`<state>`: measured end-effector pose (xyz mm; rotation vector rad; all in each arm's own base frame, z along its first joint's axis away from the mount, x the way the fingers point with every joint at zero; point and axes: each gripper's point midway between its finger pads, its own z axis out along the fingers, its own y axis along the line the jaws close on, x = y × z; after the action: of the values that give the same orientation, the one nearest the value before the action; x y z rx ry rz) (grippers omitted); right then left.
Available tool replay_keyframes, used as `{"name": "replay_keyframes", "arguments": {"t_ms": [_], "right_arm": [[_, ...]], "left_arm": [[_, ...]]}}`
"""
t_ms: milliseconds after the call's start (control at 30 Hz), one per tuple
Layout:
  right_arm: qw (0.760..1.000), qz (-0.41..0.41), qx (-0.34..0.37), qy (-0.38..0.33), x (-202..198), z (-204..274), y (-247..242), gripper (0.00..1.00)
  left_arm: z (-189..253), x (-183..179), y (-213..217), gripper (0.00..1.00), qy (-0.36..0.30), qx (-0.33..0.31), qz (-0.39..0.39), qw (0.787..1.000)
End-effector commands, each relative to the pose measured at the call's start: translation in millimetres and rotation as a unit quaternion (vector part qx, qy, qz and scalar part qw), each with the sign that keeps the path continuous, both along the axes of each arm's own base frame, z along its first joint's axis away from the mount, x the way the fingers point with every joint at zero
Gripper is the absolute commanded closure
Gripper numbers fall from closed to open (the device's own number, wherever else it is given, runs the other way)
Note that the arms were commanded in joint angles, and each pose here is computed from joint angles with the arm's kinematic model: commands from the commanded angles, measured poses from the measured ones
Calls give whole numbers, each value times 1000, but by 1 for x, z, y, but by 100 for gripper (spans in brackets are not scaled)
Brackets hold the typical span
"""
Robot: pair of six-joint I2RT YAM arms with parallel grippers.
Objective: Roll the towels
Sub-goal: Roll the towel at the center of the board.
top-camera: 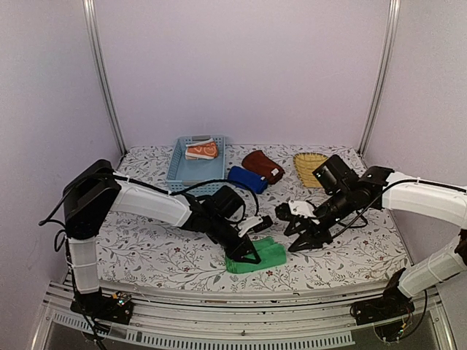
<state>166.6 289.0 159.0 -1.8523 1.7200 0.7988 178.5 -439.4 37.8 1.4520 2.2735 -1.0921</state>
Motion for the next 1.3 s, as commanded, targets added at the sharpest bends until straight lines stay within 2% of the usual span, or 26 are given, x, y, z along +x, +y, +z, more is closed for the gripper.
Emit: {"name": "replay_keyframes", "arguments": {"t_ms": [0, 300, 533, 733, 800, 867, 1000, 1200, 1267], "right_arm": [[996, 6, -39, -83, 5, -29, 13, 49], [988, 37, -64, -139, -2, -69, 46, 40], [981, 39, -103, -163, 6, -107, 56, 39], [979, 51, -137, -142, 1, -140, 53, 42], [977, 60, -154, -136, -2, -153, 48, 48], [974, 69, -173, -125, -6, -165, 41, 56], [977, 85, -183, -62, -24, -172, 38, 64], [975, 105, -191, 37, -47, -173, 36, 70], [974, 102, -189, 69, -49, -169, 37, 71]], "left_arm": [[-45, -24, 29, 79, 116, 71, 14, 991], [-53, -18, 33, 80, 145, 75, 28, 986], [-56, -16, 38, 80, 153, 77, 34, 985], [-55, -11, 38, 79, 154, 71, 33, 985], [-53, -8, 39, 73, 152, 67, 35, 985], [-45, -5, 38, 63, 142, 59, 33, 988], [-26, 7, 47, 49, 94, 48, 55, 993], [2, 21, 67, 43, 38, 8, 126, 991], [16, 24, 75, 38, 24, -16, 158, 987]]}}
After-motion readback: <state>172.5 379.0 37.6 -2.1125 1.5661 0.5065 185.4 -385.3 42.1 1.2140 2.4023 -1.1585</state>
